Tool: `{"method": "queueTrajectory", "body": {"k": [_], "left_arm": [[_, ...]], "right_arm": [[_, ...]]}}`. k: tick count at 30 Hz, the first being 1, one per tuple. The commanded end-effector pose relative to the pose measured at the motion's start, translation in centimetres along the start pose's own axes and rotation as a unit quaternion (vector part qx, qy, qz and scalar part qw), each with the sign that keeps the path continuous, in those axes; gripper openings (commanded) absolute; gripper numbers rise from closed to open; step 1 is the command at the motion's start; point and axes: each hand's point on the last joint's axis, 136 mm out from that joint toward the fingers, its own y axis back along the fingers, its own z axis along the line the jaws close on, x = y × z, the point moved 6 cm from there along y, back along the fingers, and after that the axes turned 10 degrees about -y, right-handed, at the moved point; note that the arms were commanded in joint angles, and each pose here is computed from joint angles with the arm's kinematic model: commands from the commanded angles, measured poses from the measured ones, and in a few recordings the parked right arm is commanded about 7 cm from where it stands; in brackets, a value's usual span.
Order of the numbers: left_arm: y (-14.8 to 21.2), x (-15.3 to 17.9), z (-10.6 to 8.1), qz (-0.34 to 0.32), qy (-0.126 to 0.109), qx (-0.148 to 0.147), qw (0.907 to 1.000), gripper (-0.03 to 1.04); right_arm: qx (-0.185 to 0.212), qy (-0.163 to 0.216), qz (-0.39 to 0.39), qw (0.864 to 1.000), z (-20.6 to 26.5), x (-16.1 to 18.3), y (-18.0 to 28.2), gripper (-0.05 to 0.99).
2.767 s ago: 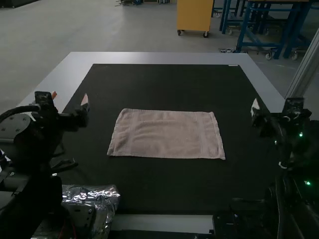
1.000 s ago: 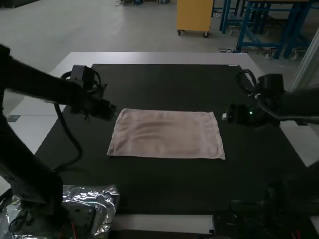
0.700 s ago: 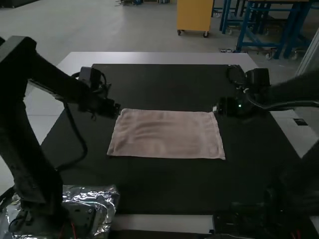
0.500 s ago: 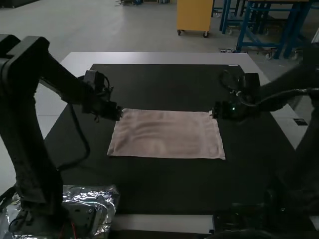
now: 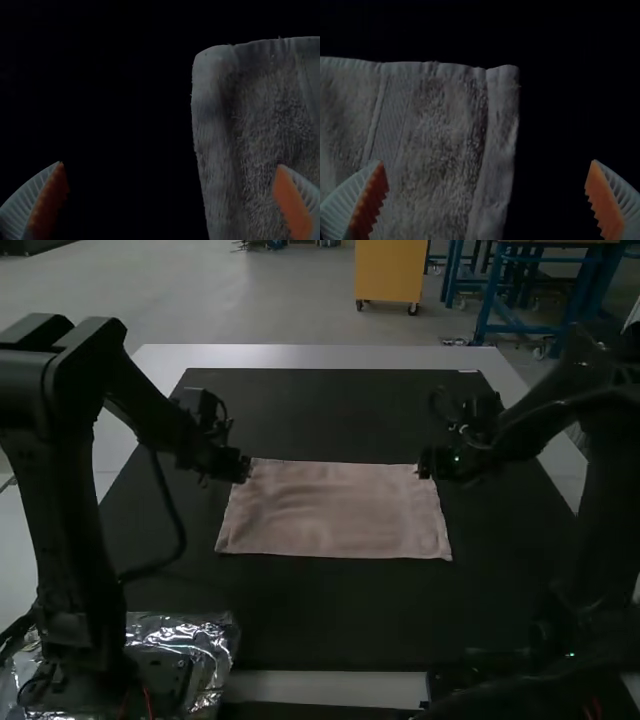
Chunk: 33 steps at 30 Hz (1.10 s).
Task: Fold the towel.
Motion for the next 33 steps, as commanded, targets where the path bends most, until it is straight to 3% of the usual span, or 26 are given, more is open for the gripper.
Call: {"method": "queueTrajectory", "body": {"k": [1,13,15,16,18,19,20,21,22,27,33], "left_arm": [[-0.4,-1.5,-0.1,-0.017,0.007,0.006,0.9998,0.96],[-2.1,-0.5,-0.5,0.004,0.006,0.012,0.9999,0.96],[-2.4,0.0,-0.7,0.013,0.004,0.015,0.9998,0.94],[-2.4,0.1,-0.8,0.015,0.004,0.016,0.9998,0.89],[-2.7,0.6,-1.1,0.021,0.004,0.023,0.9995,0.70],[-2.8,0.9,-1.4,0.022,0.003,0.034,0.9992,0.54],[-2.9,1.0,-1.6,0.021,0.004,0.042,0.9989,0.30],[-2.9,1.1,-1.6,0.017,0.004,0.041,0.9990,0.08],[-2.9,1.0,-1.7,0.011,0.003,0.039,0.9992,0.02],[-2.7,0.9,-2.1,0.000,0.003,0.057,0.9984,0.02],[-1.1,-1.1,-1.7,-0.028,0.004,0.058,0.9979,0.02]], "right_arm": [[0.002,0.019,-0.007,1.000,0.5,-0.8,-0.7,0.91],[0.017,0.037,0.015,0.999,0.3,0.0,-3.3,0.91],[0.016,0.039,0.020,0.999,0.5,0.3,-3.5,0.86],[0.016,0.041,0.023,0.999,0.5,0.6,-3.6,0.76],[0.007,0.044,0.028,0.999,0.7,1.0,-3.5,0.35],[-0.005,0.044,0.026,0.999,0.9,1.1,-3.5,0.11],[-0.014,0.046,0.025,0.999,1.2,1.2,-3.5,-0.03],[-0.018,0.047,0.028,0.998,1.2,1.4,-3.5,-0.02],[-0.027,0.045,0.031,0.998,1.4,1.5,-3.5,-0.02],[-0.032,0.038,0.031,0.998,1.2,1.5,-3.1,-0.02],[-0.036,0.028,-0.016,0.999,2.0,-1.6,-0.5,-0.02]]}}
